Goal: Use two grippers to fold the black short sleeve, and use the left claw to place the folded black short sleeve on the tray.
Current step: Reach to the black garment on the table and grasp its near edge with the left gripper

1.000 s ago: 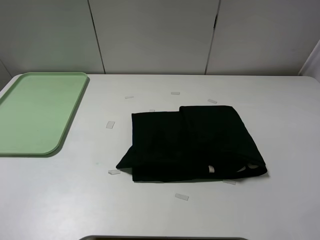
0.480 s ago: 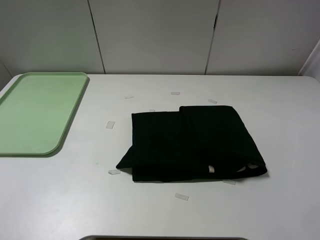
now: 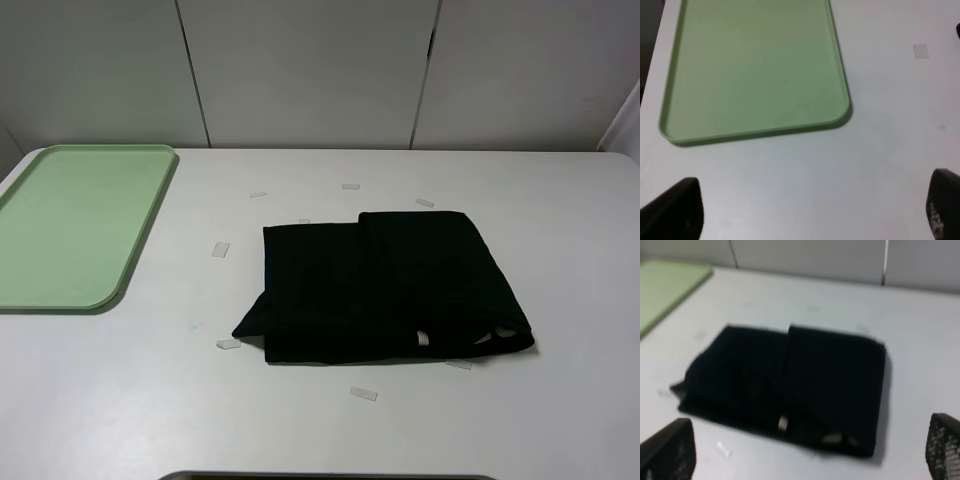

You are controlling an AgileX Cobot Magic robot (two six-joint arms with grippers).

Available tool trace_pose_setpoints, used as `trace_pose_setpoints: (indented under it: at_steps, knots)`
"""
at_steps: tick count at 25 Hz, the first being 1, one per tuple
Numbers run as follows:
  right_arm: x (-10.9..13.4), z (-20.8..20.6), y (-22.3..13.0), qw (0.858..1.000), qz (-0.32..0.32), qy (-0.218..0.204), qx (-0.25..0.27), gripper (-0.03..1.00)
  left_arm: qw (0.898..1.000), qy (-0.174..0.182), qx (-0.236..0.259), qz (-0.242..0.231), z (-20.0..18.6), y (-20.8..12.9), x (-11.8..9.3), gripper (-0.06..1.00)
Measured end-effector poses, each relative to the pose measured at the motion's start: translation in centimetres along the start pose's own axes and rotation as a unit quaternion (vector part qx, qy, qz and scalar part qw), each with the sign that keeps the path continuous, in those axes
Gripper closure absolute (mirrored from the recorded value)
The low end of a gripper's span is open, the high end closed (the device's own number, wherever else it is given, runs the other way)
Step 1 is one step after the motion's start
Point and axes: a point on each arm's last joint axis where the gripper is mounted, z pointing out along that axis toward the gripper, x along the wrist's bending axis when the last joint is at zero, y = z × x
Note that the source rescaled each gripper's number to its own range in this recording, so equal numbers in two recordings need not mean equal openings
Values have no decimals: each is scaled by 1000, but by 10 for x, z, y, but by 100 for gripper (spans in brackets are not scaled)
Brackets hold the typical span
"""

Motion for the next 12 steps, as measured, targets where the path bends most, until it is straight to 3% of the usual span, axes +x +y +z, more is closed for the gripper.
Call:
trace_pose_setpoints:
  at_steps: [5, 12]
  knots:
    - [-2, 20, -17, 999, 2, -2, 44, -3, 1000, 0, 0, 0, 0, 0, 0, 7]
    - [-3, 29, -18, 1000, -2, -7, 25, -3, 1000, 0, 0, 0, 0, 0, 0, 7]
